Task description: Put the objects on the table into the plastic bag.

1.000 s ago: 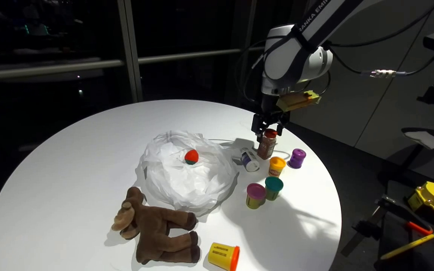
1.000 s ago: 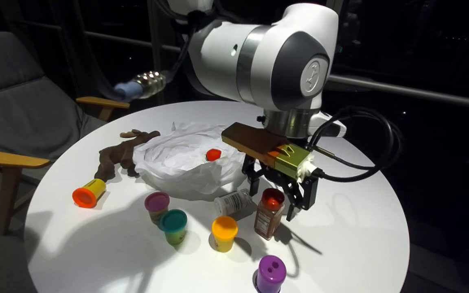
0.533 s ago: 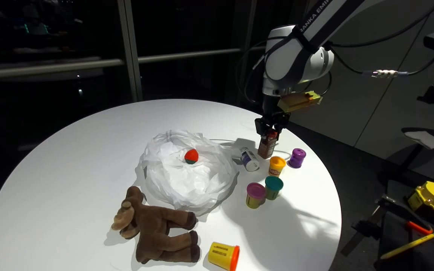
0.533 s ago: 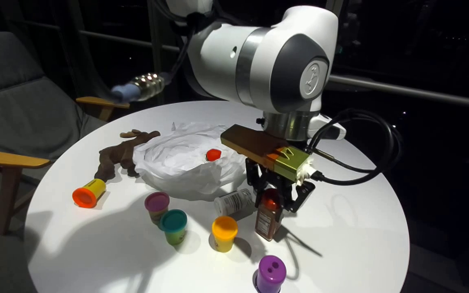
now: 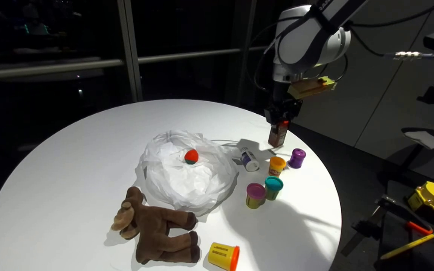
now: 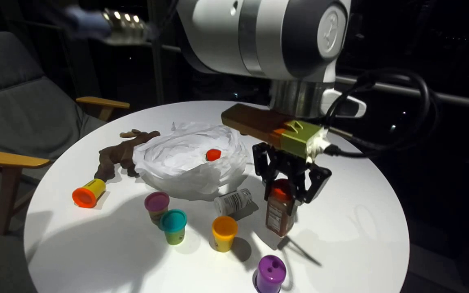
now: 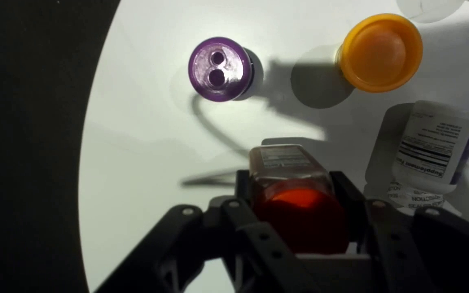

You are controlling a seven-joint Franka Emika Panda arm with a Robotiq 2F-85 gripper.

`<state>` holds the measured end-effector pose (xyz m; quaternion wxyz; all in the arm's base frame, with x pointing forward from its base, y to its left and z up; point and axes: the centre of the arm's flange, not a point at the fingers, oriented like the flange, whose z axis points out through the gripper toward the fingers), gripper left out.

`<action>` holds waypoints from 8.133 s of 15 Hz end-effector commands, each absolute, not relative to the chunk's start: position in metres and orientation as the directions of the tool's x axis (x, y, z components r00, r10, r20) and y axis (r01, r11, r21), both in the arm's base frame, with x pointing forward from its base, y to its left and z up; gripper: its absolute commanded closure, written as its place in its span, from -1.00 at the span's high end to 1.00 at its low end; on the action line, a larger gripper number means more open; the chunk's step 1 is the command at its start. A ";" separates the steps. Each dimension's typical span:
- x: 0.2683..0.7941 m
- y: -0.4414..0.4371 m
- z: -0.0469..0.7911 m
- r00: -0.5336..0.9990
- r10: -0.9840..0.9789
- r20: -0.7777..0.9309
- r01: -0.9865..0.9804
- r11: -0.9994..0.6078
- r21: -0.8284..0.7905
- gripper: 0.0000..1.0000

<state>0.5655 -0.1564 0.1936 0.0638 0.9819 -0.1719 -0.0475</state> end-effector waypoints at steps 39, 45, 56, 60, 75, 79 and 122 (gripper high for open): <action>0.728 0.058 0.171 0.952 0.121 -0.282 0.167 -0.975 0.146 -0.50; 0.720 0.072 0.162 0.948 0.161 -0.275 0.210 -0.965 0.156 -0.50; 0.744 0.052 0.161 0.965 0.120 -0.233 0.153 -0.980 0.128 -0.50; 0.742 0.063 0.142 0.958 0.132 -0.253 0.167 -0.978 0.122 -0.50; 0.679 0.054 0.170 0.983 -0.041 0.180 -0.070 -0.985 0.158 1.00; 0.661 0.044 0.211 0.936 -0.116 0.331 -0.177 -0.971 0.161 1.00; 0.624 -0.055 0.125 0.969 -0.227 -0.094 -0.214 -0.968 0.132 1.00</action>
